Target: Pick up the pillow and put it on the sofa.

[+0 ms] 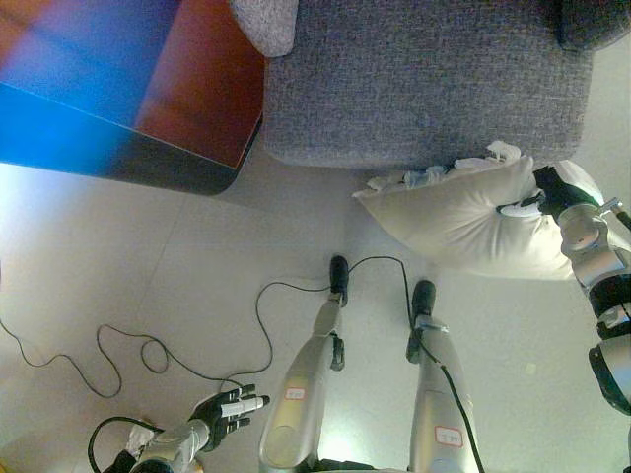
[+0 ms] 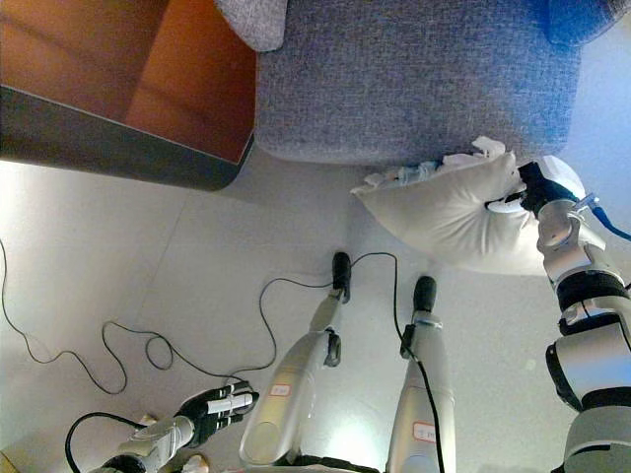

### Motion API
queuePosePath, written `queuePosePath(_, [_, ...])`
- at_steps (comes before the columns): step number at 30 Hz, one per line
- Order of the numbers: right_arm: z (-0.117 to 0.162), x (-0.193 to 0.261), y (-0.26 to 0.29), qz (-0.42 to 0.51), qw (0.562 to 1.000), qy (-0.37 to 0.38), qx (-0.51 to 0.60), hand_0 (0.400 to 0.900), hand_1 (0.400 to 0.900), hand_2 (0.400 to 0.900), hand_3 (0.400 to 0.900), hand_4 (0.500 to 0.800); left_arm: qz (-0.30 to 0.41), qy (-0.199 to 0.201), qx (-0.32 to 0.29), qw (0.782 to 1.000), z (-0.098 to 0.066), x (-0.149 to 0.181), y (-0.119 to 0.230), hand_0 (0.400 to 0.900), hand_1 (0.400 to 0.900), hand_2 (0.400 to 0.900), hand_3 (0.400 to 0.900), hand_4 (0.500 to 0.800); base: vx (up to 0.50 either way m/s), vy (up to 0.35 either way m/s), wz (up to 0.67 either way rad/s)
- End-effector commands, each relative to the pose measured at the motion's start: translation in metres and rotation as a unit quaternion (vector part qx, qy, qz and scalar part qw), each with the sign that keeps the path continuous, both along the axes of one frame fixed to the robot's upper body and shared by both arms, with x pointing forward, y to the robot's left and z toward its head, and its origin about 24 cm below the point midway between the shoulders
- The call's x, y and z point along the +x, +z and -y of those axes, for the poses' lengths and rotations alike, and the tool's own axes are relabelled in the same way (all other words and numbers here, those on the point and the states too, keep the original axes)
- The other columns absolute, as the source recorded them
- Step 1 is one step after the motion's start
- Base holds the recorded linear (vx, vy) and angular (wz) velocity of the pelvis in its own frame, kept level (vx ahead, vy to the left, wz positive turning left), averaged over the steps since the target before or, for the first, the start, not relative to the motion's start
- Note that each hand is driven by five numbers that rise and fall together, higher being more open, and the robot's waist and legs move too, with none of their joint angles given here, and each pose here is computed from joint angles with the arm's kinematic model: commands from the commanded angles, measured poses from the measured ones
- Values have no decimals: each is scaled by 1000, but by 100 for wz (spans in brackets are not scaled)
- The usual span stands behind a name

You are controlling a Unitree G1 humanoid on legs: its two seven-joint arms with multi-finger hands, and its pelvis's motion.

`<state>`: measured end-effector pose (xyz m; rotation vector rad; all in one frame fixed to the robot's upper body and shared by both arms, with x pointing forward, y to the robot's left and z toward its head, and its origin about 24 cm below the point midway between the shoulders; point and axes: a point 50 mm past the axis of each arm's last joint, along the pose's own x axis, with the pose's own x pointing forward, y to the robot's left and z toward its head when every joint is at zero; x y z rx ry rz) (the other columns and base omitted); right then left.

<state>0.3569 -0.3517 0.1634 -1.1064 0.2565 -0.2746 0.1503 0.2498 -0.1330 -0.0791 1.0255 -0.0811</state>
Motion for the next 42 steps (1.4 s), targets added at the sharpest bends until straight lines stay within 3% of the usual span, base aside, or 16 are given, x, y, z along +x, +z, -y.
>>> queuePosePath(1, [-2,3,74,110,992,47,-45,400,400,400,400,500,-67,-9,33,997,-19,-38,-8,900,900,900,900,800,13,-7,-4])
queuePosePath(19, [-36,1,65,23,978,208,-18,400,400,400,400,500,-132,5,64,989,-53,-73,-4,900,900,900,900,800,71,-25,7])
queuePosePath(30, [-42,-6,84,-19,960,278,29,400,400,400,400,500,-209,7,72,975,-53,-118,-12,900,900,900,900,800,154,21,4])
queuePosePath(42, [-35,2,120,-28,962,259,78,400,400,400,400,500,-269,13,68,961,-43,-148,-19,900,900,900,900,800,90,59,3])
